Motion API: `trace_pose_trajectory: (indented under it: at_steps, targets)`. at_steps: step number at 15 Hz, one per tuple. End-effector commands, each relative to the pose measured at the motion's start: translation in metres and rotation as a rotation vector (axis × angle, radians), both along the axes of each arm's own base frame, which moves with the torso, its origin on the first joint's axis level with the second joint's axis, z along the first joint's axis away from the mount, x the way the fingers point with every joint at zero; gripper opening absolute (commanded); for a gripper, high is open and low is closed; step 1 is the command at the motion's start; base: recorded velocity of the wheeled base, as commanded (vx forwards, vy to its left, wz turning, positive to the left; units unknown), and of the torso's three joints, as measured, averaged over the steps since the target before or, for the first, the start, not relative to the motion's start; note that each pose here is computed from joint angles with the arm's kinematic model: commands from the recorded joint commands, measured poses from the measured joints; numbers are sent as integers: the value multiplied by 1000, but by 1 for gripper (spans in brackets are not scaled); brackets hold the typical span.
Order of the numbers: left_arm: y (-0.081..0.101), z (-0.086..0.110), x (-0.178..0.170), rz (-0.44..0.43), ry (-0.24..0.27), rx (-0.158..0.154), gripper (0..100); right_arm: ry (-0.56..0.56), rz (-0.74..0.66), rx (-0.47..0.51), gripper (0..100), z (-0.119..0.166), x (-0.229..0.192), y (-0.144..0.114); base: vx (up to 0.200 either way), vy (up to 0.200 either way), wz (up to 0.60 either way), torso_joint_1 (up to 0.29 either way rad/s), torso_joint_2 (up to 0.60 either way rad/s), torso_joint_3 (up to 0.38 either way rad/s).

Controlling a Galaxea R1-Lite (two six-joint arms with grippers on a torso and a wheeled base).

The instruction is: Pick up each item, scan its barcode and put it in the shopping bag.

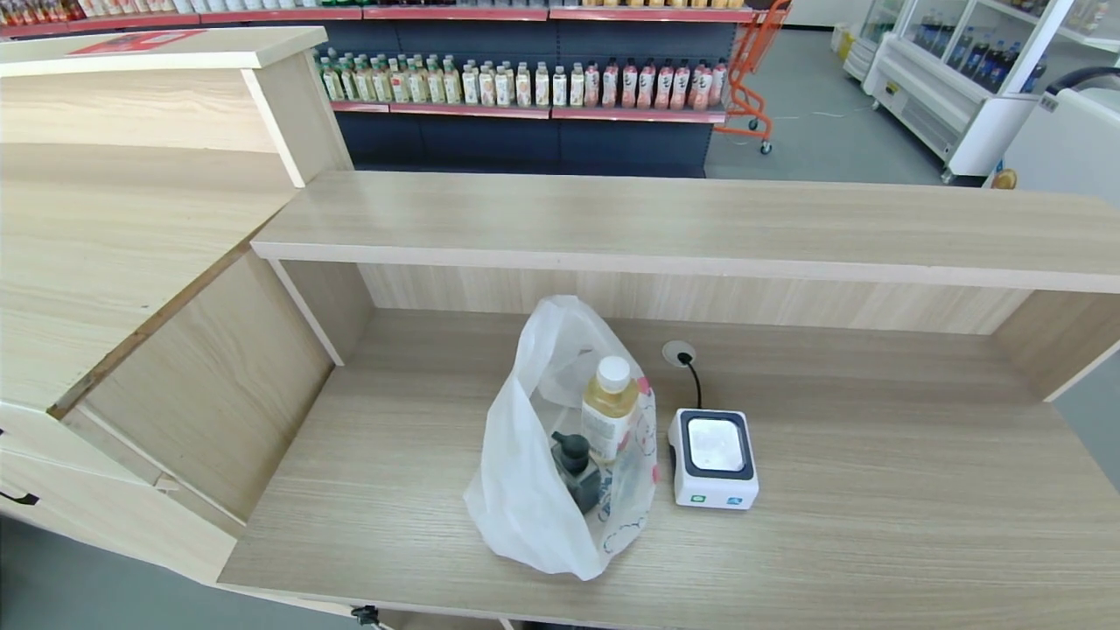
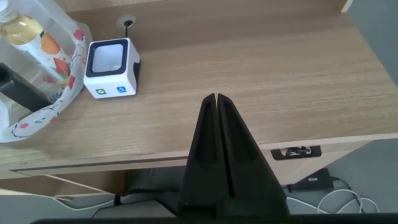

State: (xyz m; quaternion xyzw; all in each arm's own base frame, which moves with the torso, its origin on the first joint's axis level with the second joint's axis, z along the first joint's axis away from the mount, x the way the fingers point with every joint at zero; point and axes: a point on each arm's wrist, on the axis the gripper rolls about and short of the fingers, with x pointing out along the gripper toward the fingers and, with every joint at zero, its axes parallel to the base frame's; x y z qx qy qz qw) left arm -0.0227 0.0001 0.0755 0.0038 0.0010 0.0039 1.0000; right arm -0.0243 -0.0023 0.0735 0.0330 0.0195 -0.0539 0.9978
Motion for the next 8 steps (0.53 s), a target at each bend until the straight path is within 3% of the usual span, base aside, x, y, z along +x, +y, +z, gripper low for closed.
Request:
trace_pose_trajectory:
  at_steps: [1, 7, 8]
  targets:
    - [0, 0, 0, 0, 0, -3, 100, 3, -2, -1, 0, 0, 0, 0, 0, -200, 0, 12, 2, 2]
    - [0, 0, 1, -3, 9, 2, 100, 3, -3, 1, 0, 0, 0, 0, 0, 0, 0, 0, 0, 0]
    - [0, 0, 1, -3, 10, 3, 100, 3, -3, 1, 0, 0, 0, 0, 200, -200, 0, 7, 7, 2]
